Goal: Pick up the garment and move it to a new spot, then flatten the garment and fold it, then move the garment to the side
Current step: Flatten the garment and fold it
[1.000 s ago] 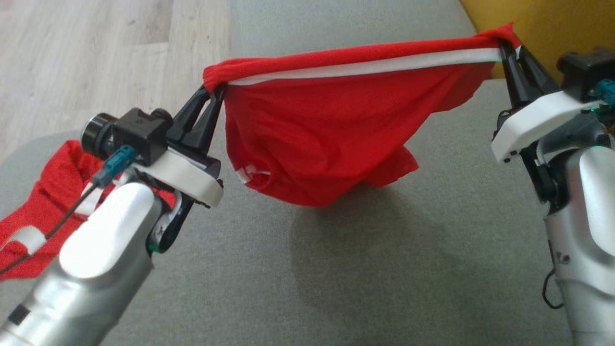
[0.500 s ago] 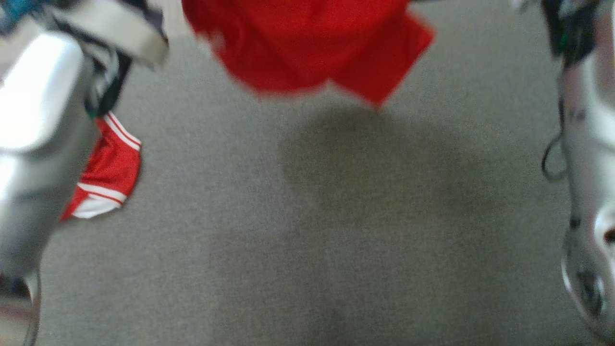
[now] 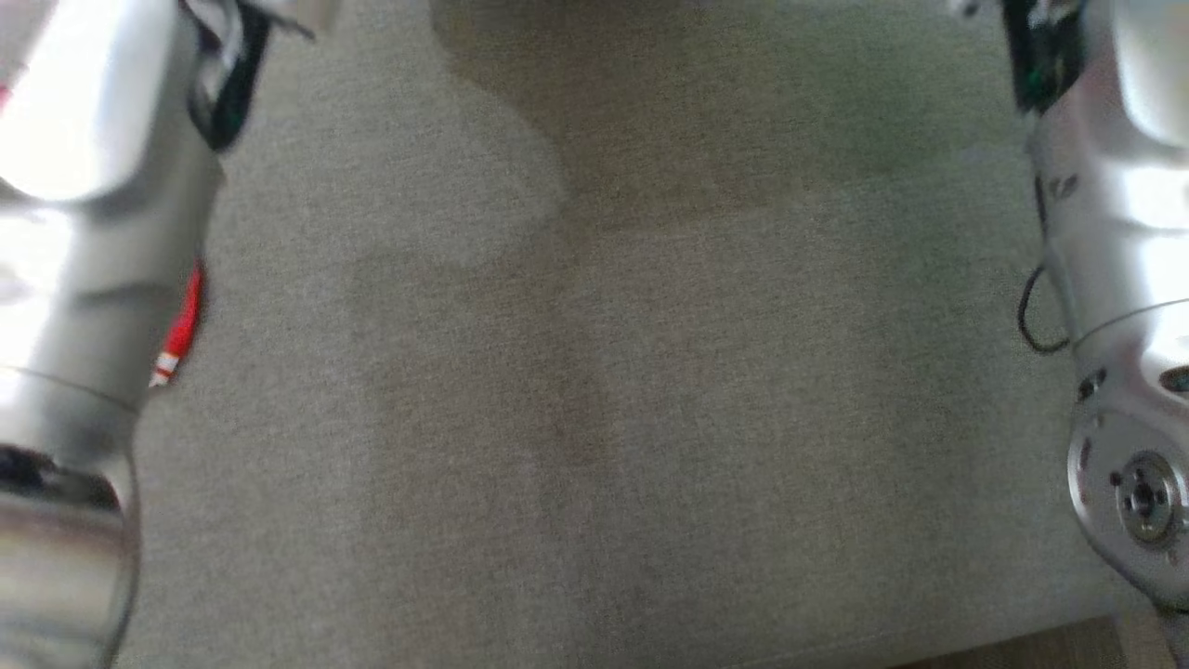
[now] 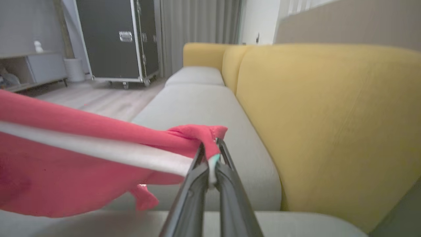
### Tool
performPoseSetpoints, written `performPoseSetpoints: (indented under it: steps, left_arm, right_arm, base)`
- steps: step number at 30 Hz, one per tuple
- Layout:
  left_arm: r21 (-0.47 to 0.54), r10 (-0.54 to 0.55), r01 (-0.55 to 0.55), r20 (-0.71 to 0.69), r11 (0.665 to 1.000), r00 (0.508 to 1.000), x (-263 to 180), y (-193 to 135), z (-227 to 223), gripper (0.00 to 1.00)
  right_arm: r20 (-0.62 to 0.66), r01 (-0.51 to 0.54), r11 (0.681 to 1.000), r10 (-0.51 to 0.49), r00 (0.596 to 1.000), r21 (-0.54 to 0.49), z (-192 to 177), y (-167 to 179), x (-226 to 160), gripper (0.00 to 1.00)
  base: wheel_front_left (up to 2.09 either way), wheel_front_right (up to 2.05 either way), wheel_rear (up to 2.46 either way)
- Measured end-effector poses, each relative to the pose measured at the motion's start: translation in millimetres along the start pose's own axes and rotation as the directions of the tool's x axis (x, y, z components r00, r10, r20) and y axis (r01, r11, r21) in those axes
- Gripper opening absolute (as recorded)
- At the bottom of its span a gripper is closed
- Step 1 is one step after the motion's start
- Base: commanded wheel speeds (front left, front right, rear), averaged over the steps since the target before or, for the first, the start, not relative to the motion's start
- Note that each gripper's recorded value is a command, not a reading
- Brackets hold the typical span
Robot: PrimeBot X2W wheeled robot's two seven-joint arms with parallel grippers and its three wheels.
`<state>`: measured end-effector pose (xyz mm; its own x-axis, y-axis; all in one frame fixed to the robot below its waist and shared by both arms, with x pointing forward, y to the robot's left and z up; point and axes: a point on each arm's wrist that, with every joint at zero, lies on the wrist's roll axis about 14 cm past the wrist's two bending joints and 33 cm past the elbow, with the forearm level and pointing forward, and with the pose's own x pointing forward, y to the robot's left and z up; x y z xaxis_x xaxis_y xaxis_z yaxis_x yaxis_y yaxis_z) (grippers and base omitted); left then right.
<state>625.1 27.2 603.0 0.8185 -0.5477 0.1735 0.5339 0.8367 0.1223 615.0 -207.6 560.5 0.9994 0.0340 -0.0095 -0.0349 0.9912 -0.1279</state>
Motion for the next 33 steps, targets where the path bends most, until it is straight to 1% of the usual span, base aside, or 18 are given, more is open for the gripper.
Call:
performPoseSetpoints:
  steps: [4, 6, 8, 11, 15, 22, 30, 33]
  left_arm:
    - [-0.040, -0.017, 0.012, -0.132, 0.999, 0.991, -27, -14, -55, 0.00]
    - [-0.060, -0.036, 0.024, -0.210, 0.998, 0.977, -48, -25, -83, 0.00]
    - [-0.084, -0.078, 0.057, -0.279, 0.995, 0.957, -70, -44, -106, 0.00]
    - [-0.141, -0.138, 0.094, -0.347, 0.986, 0.928, -102, -72, -124, 0.00]
    - [-0.172, -0.185, 0.128, -0.379, 0.977, 0.907, -129, -87, -122, 0.00]
    - [-0.179, -0.250, 0.193, -0.397, 0.965, 0.883, -167, -113, -113, 0.00]
    - [-0.197, -0.301, 0.241, -0.386, 0.950, 0.872, -201, -146, -101, 0.00]
    - [-0.206, -0.323, 0.261, -0.385, 0.943, 0.865, -215, -162, -98, 0.00]
  right_arm:
    - [-0.158, -0.029, 1.000, 0.029, 0.987, -0.001, -54, 11, -14, 0.00]
    - [-0.249, -0.051, 0.999, 0.048, 0.967, -0.006, -80, 17, -29, 0.00]
    - [-0.321, -0.064, 0.998, 0.059, 0.945, -0.007, -100, 20, -44, 0.00]
    - [-0.417, -0.078, 0.997, 0.063, 0.907, -0.018, -122, 19, -68, 0.00]
    - [-0.503, -0.108, 0.994, 0.080, 0.861, -0.028, -138, 22, -94, 0.00]
    - [-0.630, -0.134, 0.990, 0.078, 0.772, -0.042, -158, 16, -140, 0.00]
    - [-0.728, -0.177, 0.984, 0.122, 0.674, 0.001, -173, 5, -201, 0.00]
    - [-0.743, -0.184, 0.983, 0.143, 0.654, 0.027, -170, -6, -222, 0.00]
  base:
    - [0.00, 0.00, 0.00]
    - [0.00, 0.00, 0.00]
    - [0.00, 0.00, 0.00]
    - [0.00, 0.00, 0.00]
    - [0.00, 0.00, 0.00]
    - [0.00, 0.00, 0.00]
    - [0.00, 0.00, 0.00]
    - [0.00, 0.00, 0.00]
